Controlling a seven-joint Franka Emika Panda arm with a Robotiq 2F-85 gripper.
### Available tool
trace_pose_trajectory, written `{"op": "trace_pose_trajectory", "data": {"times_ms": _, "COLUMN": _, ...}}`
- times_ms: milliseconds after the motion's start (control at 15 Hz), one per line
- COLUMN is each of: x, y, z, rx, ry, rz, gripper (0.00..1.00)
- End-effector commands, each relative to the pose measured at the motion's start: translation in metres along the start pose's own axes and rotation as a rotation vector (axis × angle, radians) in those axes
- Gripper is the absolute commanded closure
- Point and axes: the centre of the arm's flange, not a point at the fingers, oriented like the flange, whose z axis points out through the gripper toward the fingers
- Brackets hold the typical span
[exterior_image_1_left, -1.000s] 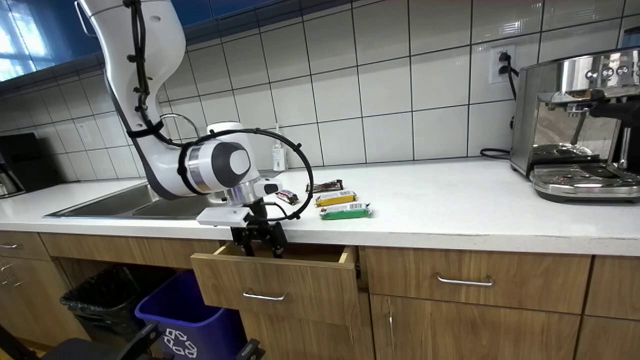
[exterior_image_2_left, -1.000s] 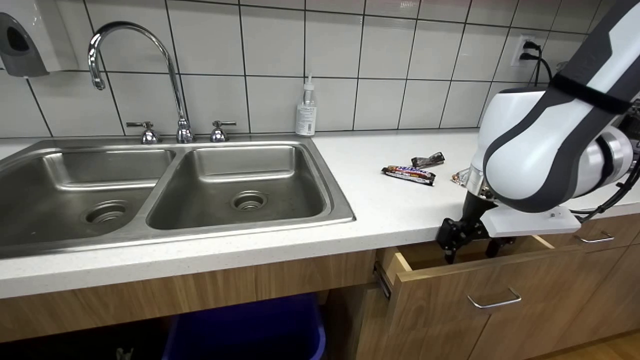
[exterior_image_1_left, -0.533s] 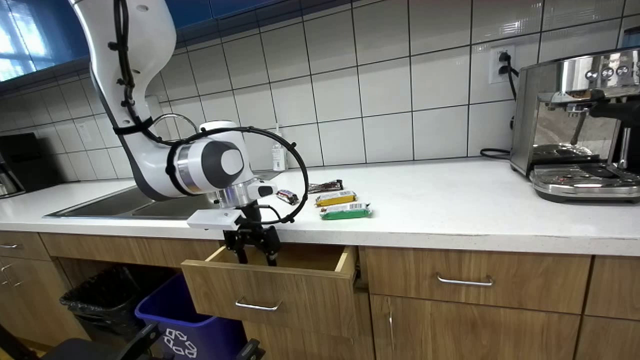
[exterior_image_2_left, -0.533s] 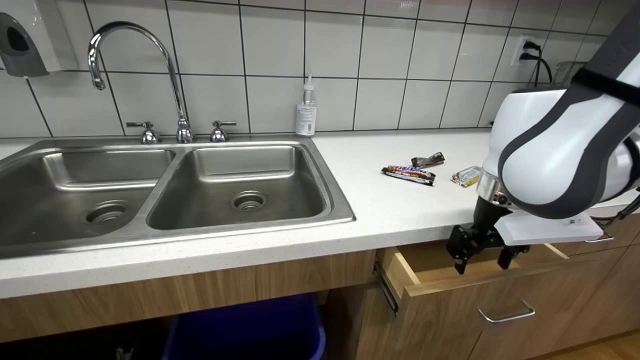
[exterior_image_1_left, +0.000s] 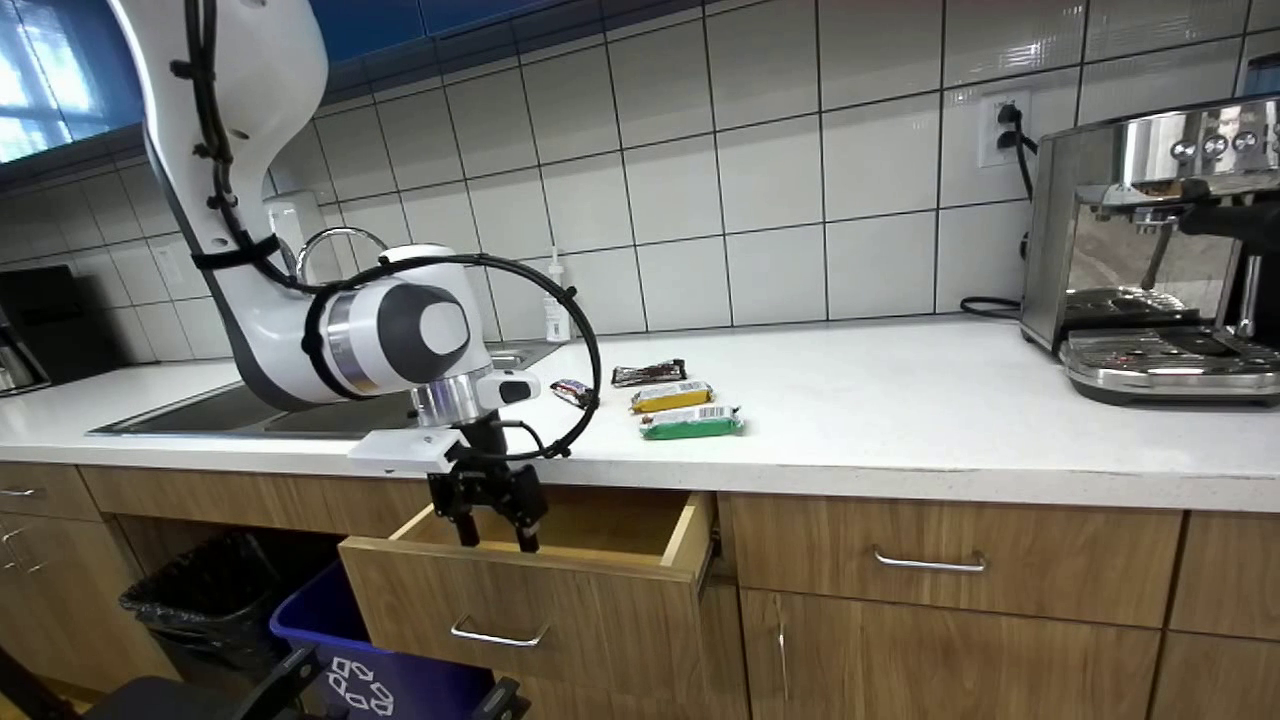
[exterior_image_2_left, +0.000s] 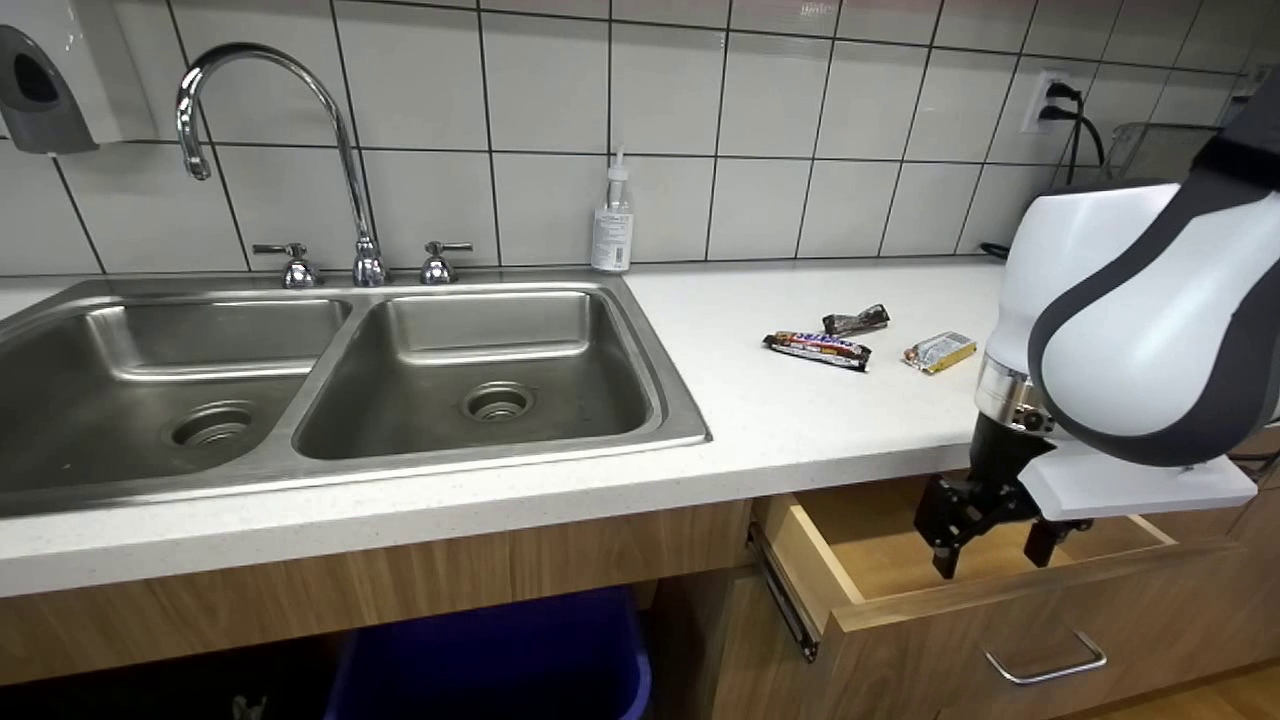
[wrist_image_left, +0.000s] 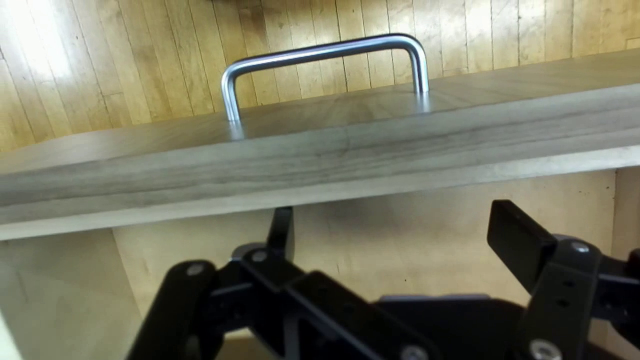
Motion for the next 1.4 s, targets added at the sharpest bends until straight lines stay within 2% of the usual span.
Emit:
{"op": "trace_pose_trajectory", "data": {"times_ms": 0, "x": -0.030, "y": -0.002, "z": -0.006, "rx": -0.022, "ry": -0.044, "rz": 0.045, "gripper": 0.00}}
{"op": "trace_pose_trajectory", "data": {"times_ms": 467, "x": -0.046, "y": -0.004, "z": -0.003, "rx": -0.040, "ry": -0.068, "rz": 0.067, "gripper": 0.00}}
{"op": "trace_pose_trajectory", "data": {"times_ms": 1333, "x": -0.053, "y": -0.006, "z": -0.013, "rx": -0.058, "ry": -0.094, "rz": 0.091, "gripper": 0.00}}
